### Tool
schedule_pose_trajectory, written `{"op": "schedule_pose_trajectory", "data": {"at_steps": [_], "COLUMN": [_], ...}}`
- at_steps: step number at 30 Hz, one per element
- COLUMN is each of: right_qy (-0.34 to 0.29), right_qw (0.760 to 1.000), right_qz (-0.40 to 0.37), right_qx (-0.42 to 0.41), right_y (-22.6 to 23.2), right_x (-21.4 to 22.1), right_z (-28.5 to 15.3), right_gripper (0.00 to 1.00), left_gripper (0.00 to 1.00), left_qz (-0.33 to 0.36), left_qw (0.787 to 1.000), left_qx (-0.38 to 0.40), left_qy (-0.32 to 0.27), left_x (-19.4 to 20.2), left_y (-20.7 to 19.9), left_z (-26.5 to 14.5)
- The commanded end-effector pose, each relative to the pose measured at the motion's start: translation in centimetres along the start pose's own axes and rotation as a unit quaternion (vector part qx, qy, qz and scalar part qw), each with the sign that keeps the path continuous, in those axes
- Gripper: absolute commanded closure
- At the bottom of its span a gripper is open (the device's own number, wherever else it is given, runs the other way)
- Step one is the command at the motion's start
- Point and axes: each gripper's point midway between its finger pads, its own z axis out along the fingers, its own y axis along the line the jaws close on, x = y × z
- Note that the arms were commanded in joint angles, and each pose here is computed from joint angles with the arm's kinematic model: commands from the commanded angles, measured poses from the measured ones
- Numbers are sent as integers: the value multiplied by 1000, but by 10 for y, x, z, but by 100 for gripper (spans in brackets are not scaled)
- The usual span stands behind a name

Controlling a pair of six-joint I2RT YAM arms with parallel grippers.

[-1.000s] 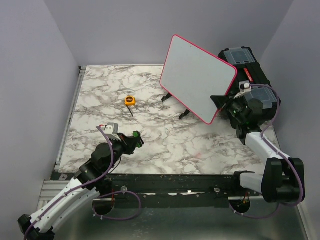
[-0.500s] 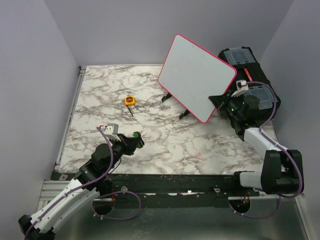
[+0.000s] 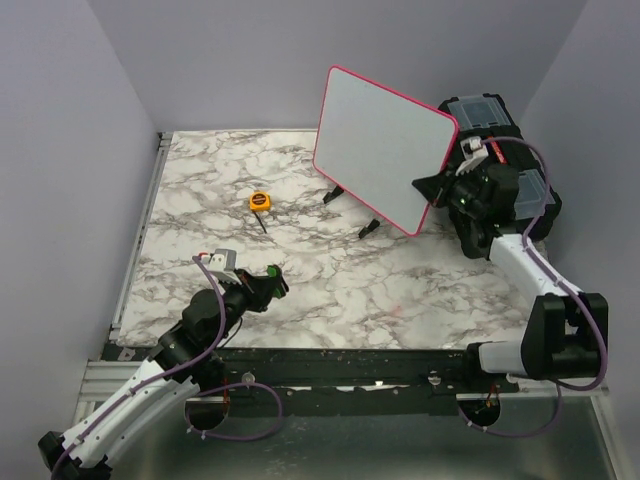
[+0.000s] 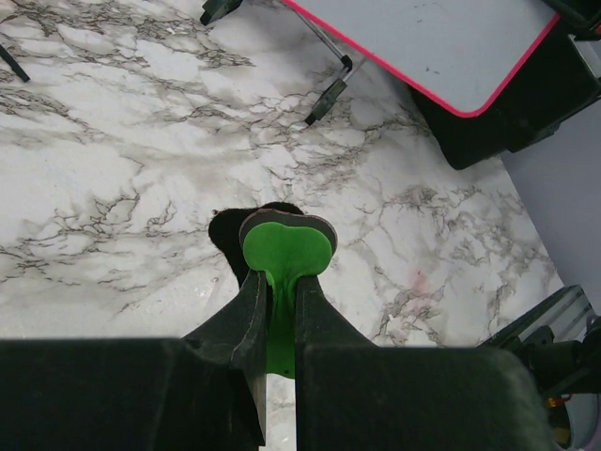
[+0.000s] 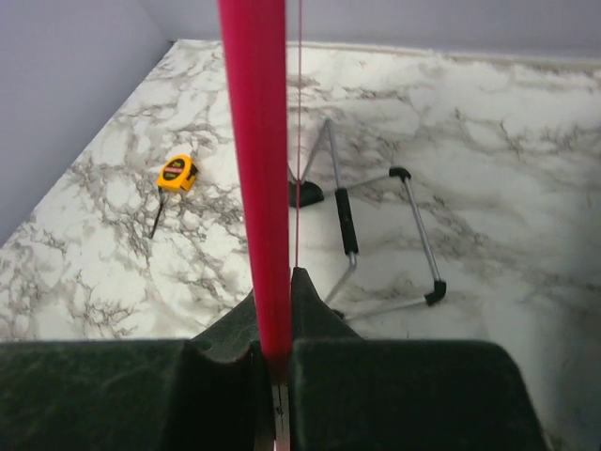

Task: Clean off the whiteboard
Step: Place the whiteboard at the center of the board.

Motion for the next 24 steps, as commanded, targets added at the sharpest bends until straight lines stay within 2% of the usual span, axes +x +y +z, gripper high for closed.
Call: {"op": "schedule_pose_trajectory", "data": {"at_steps": [1, 4, 8, 15, 21, 24], "right_qy": [12, 17, 21, 9, -41, -32], "right_qw": [996, 992, 993, 990, 983, 984], "right_qz": [-92, -121, -114, -134, -145, -142], "right_qx": [-17, -23, -21, 44, 100, 103], "right_y": [32, 61, 77, 57, 32, 29], "right_x": [-48, -56, -62, -76, -80, -78], "right_z": [17, 31, 43, 44, 45, 50], "right_gripper": [99, 99, 99, 100, 100, 100], "left_gripper": [100, 100, 100, 100, 100, 100], "left_qz": [2, 2, 0, 6, 5, 9], "left_qw": [1000, 1000, 1000, 1000, 1000, 1000], "left_qx": [6, 8, 10, 6, 7, 4], "left_qy": [1, -2, -5, -6, -2, -2], "left_x": [0, -2, -3, -3, -1, -4], "left_y": [-2, -3, -3, -1, -1, -1], "left_z": [-1, -1, -2, -4, -3, -5]}}
